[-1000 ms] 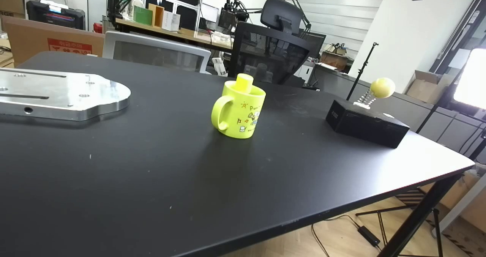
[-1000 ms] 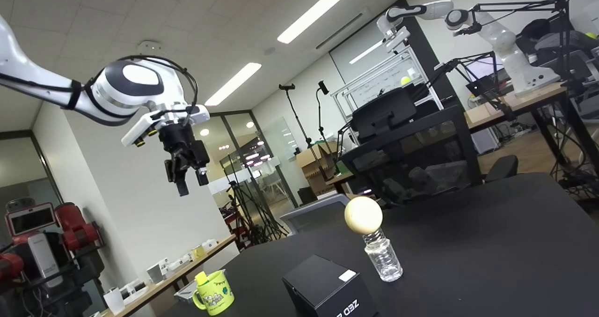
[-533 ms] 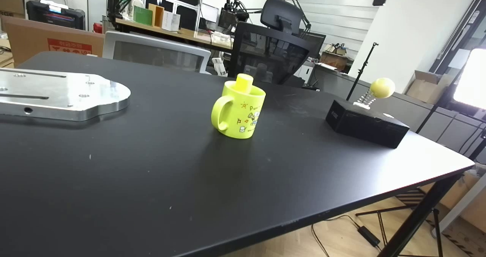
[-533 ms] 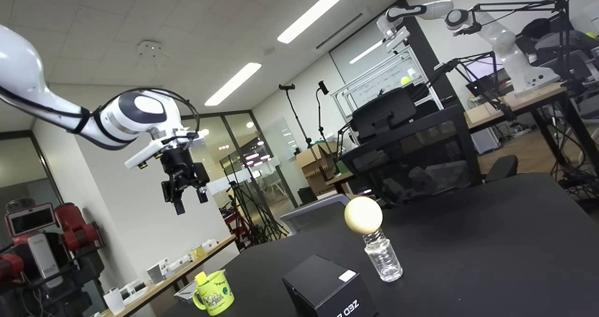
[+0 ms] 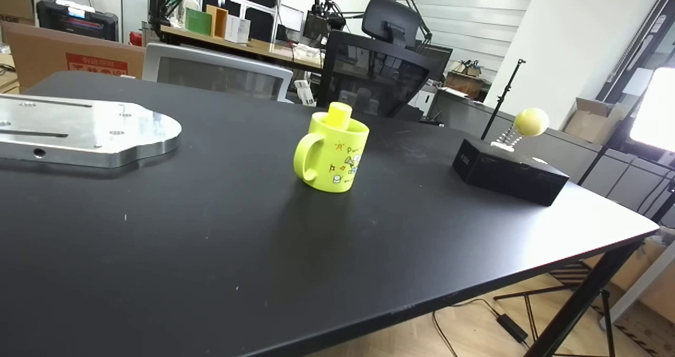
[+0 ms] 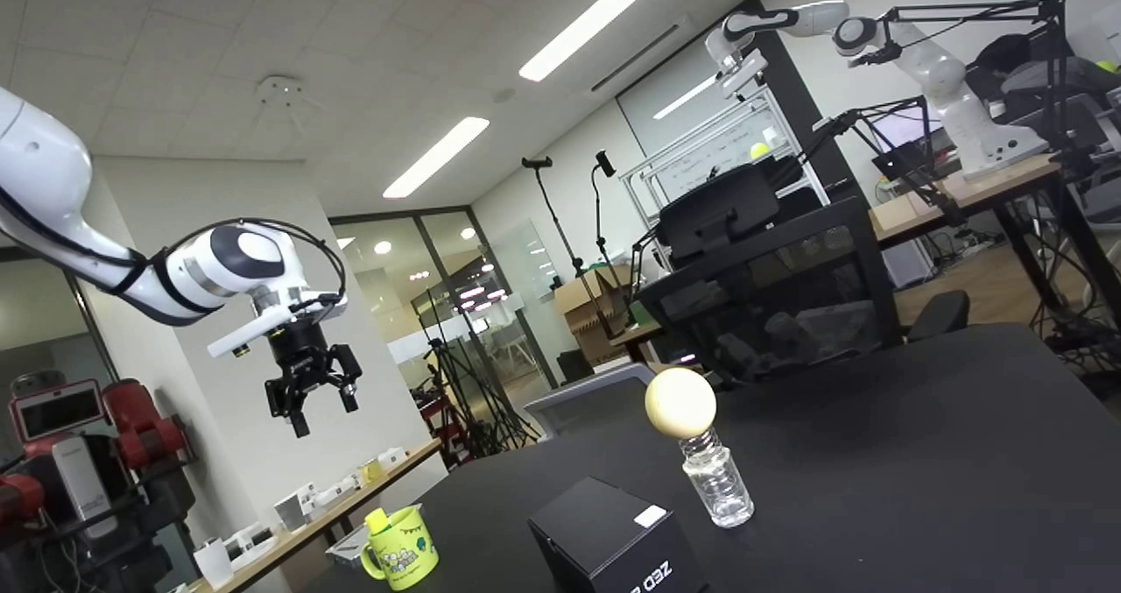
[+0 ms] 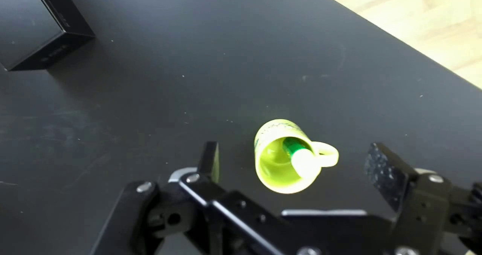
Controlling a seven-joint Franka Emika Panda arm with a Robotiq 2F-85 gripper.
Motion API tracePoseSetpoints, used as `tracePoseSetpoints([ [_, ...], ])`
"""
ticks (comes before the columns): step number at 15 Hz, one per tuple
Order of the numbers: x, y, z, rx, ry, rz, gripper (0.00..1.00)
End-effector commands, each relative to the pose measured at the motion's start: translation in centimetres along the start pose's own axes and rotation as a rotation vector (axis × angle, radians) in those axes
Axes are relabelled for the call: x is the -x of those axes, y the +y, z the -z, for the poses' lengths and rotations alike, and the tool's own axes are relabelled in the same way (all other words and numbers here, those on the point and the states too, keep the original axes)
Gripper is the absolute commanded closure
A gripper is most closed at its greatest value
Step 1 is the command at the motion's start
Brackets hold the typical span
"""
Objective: Remove the glue stick from the yellow cup and put it on the black box
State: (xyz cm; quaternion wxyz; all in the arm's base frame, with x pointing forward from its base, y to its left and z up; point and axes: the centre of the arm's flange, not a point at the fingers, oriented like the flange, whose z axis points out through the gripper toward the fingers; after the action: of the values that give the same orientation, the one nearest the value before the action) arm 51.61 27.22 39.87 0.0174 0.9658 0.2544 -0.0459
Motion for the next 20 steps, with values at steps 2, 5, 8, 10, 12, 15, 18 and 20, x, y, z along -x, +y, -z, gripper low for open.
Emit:
tracePoseSetpoints([
  [2, -1.8, -3.7, 0.4, -0.007, -0.023, 0.110, 0.00],
  [5, -1.0, -4.2, -0.6, -0.009, -0.019, 0.111, 0.00],
  [8, -1.0, -4.0, -0.8, -0.009, -0.021, 0.108, 0.00],
  [10, -1.0, -3.9, -0.8, -0.009, -0.021, 0.107, 0.00],
  [12, -1.0, -3.9, -0.8, -0.009, -0.021, 0.107, 0.00],
  [15, -1.0, -3.9, -0.8, -0.009, -0.021, 0.107, 0.00],
  [18, -1.0, -3.9, -0.8, -0.009, -0.021, 0.107, 0.00],
  [20, -1.0, -3.9, -0.8, -0.009, -0.021, 0.107, 0.00],
])
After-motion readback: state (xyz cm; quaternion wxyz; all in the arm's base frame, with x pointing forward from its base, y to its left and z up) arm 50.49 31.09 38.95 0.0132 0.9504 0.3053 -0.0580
